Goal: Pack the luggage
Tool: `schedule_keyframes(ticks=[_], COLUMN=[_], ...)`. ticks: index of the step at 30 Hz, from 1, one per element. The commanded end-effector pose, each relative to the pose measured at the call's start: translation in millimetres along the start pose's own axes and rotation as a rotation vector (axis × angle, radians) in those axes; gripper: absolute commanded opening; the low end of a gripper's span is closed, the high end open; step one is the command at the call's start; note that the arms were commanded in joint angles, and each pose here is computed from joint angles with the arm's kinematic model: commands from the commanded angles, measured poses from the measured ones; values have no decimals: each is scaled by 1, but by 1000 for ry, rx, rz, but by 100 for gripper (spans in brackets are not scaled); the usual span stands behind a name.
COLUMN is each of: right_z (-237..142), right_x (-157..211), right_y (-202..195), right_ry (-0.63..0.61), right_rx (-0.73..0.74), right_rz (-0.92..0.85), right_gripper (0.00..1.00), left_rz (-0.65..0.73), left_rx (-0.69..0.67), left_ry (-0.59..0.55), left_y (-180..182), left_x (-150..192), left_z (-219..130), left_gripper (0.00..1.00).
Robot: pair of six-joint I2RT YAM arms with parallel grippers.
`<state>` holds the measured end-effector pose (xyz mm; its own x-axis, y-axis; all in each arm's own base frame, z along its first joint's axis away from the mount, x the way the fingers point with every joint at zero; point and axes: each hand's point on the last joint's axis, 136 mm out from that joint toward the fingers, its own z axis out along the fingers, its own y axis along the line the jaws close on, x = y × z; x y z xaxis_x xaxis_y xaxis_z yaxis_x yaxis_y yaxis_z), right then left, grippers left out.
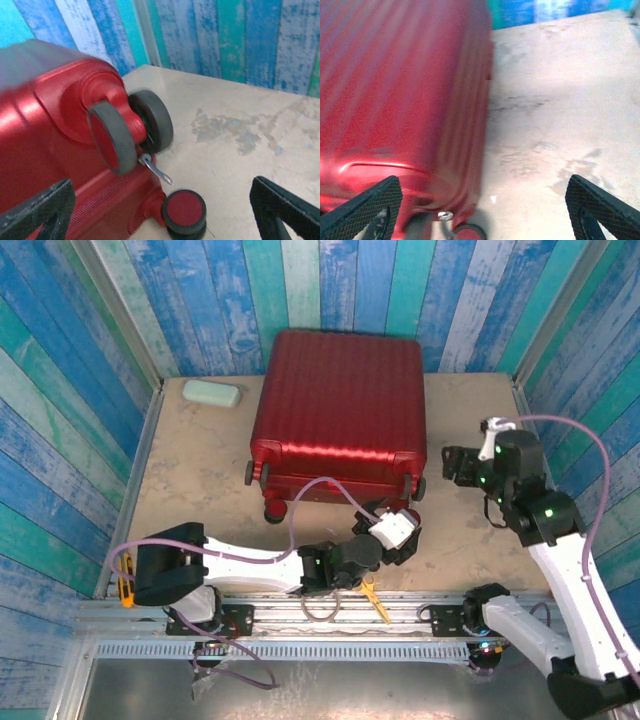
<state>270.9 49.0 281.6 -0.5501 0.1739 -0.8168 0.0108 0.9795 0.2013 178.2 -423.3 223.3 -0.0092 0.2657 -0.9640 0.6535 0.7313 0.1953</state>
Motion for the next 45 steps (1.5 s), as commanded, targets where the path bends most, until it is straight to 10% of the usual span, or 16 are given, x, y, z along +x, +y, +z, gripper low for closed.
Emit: schedule_keyframes(ticks=[1,10,16,35,45], right_z=[12,43,44,55,57], right_x=[16,84,97,109,100], right_y=[-28,-63,-72,-67,-48], right_ry=[-21,66,83,130,112], right_rx=[82,175,208,167,57], right_rz=[31,116,111,95,58], right_gripper=[88,89,88,88,87], left_rz=[-8,72,-92,-192,-219], left_rx=[-195,-273,-120,-167,-167], left_ry=[118,452,509,696,740], left_y=[38,13,-16,21,27], left_x=[-19,-45,-50,18,54], left_z=[-6,41,57,110,123], left_gripper=[94,100,67,72,55])
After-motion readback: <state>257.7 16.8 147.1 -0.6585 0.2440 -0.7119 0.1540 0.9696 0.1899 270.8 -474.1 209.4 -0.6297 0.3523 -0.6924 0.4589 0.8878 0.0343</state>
